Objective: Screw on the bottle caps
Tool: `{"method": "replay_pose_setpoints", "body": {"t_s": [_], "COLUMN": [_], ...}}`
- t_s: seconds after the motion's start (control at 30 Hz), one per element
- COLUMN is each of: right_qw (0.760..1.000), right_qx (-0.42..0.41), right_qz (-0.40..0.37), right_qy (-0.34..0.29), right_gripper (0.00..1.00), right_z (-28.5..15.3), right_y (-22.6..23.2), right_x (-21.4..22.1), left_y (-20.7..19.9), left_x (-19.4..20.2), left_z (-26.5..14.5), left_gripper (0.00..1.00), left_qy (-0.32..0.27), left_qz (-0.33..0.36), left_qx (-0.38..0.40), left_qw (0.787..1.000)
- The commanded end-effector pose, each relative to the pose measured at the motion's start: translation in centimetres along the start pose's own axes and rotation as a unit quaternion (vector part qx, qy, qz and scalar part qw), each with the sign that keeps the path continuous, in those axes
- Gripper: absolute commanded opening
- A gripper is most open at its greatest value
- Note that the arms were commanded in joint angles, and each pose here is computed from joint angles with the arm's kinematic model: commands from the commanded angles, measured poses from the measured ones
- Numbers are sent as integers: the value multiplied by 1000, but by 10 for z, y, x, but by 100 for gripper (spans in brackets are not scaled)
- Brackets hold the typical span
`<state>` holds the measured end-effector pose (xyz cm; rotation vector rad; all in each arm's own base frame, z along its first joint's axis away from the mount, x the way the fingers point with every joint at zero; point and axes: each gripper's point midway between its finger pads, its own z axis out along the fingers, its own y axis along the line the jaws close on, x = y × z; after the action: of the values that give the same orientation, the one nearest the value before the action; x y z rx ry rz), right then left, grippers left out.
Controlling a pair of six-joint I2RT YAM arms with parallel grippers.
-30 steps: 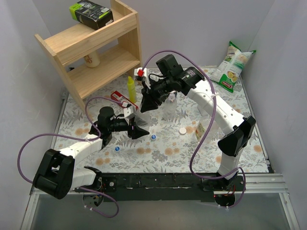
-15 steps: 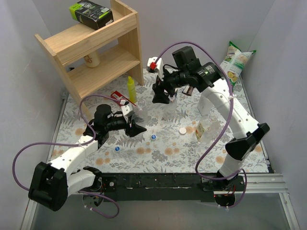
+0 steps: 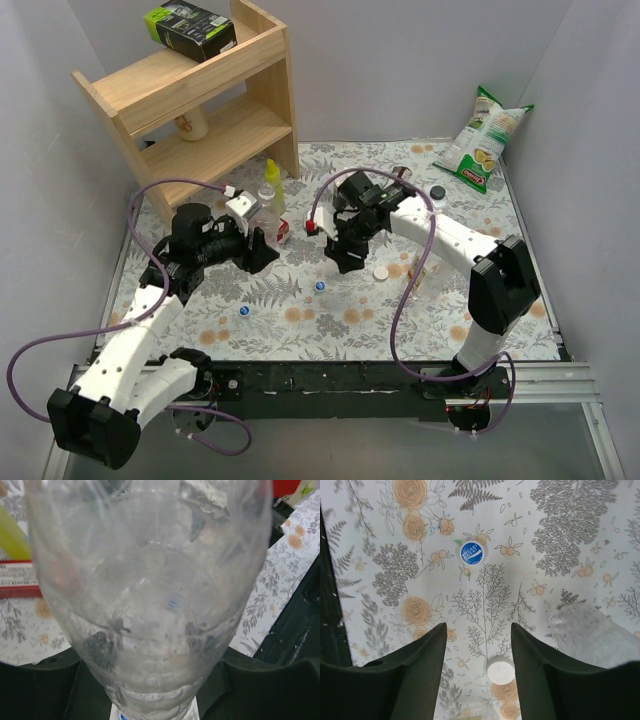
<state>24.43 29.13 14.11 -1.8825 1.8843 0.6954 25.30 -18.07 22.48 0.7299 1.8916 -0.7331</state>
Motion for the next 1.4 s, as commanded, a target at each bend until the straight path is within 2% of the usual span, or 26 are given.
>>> {"method": "replay_pose_setpoints", "body": {"t_s": [0.0, 0.17, 0.4, 0.77, 0.97, 1.17, 1.27, 1.3, 1.37], "right_qw": [993, 988, 983, 981, 980, 979, 979, 978, 979], "right_qx": [34, 13, -13, -34, -19, -13, -8, -6, 6], "right_qz": [-111, -151, -184, -191, -195, -199, -198, -200, -196], "right_qy": [-20, -24, -2, 27, 42, 46, 50, 53, 49], "right_gripper": [63, 62, 62, 58, 55, 46, 39, 34, 29], "right_z": [29, 69, 114, 123, 127, 125, 124, 122, 108], "right_y": [-18, -10, 3, 15, 10, 7, 6, 5, 5], "right_x": [-10, -15, -9, 14, 20, 20, 20, 21, 11], "left_y": [-1, 22, 62, 65, 65, 67, 67, 66, 57], "left_x": [14, 14, 8, 11, 13, 12, 14, 15, 18], "left_z": [-30, -43, -61, -63, -60, -58, -55, -54, -49], "left_gripper": [0, 0, 0, 0, 0, 0, 0, 0, 0], "left_qy": [30, 12, -40, -42, -43, -47, -46, -44, -46], "left_qz": [-26, -59, -159, -153, -154, -153, -151, -142, -121], "left_qx": [-15, -62, -116, -120, -114, -110, -102, -96, -59], "left_qw": [999, 996, 980, 980, 980, 981, 982, 984, 990]}}
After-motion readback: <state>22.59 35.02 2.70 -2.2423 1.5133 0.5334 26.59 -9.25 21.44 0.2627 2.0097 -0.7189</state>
